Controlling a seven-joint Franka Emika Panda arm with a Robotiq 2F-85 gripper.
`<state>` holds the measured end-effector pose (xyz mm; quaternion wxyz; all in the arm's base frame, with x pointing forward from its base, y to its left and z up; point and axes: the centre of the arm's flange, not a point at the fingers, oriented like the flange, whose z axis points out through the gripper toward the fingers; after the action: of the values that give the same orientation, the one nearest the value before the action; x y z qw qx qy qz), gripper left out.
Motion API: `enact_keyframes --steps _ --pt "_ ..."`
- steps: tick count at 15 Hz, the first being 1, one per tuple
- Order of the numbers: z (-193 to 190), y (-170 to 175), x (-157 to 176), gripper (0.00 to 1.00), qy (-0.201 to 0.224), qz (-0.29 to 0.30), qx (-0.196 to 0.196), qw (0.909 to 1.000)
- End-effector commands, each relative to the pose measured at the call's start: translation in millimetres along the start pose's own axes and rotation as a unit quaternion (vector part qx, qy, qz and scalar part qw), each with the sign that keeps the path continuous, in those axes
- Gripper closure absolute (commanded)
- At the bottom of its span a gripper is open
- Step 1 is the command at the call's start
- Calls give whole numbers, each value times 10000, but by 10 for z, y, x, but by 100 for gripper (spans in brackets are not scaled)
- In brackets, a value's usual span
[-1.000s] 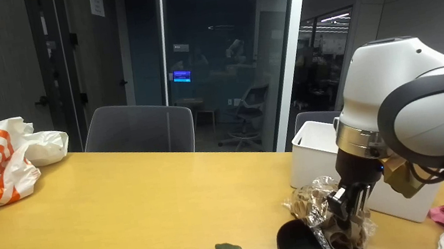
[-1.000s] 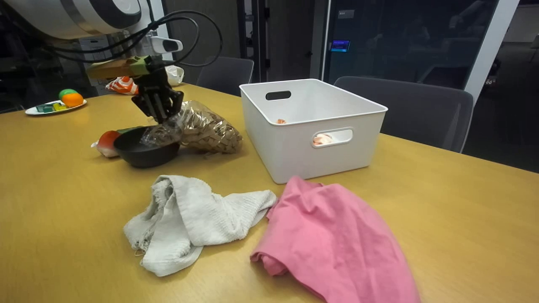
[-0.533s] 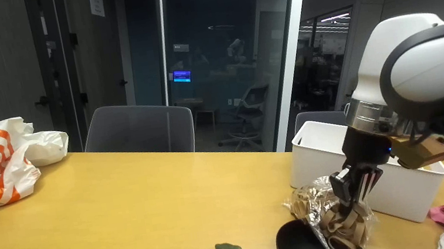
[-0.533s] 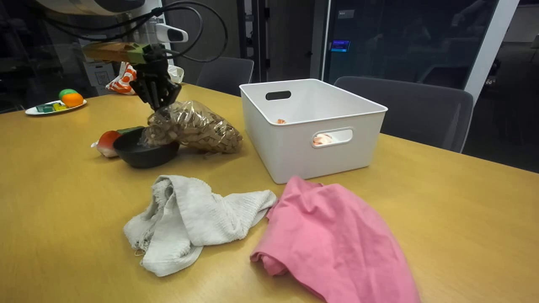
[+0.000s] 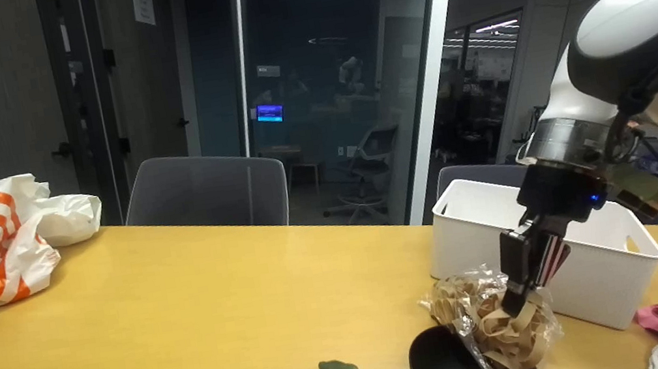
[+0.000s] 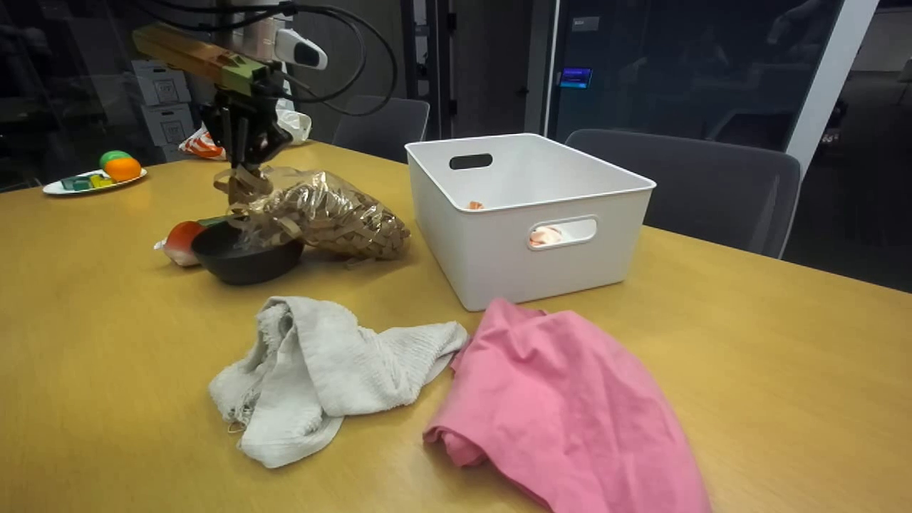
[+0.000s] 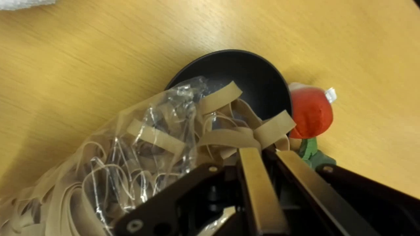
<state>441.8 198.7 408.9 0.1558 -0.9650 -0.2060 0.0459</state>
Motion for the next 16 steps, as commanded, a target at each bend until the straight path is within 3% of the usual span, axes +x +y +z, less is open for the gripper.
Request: enact_keyframes --steps 1,4,10,16 --pt "-165 -109 -30 88 -181 -379 484 9979" --pt "-128 -247 -12 89 -290 -712 555 9955" --pt "249 -566 65 90 -464 -1166 46 9921" --pt "523 -632 180 89 -203 -1462 -431 9881"
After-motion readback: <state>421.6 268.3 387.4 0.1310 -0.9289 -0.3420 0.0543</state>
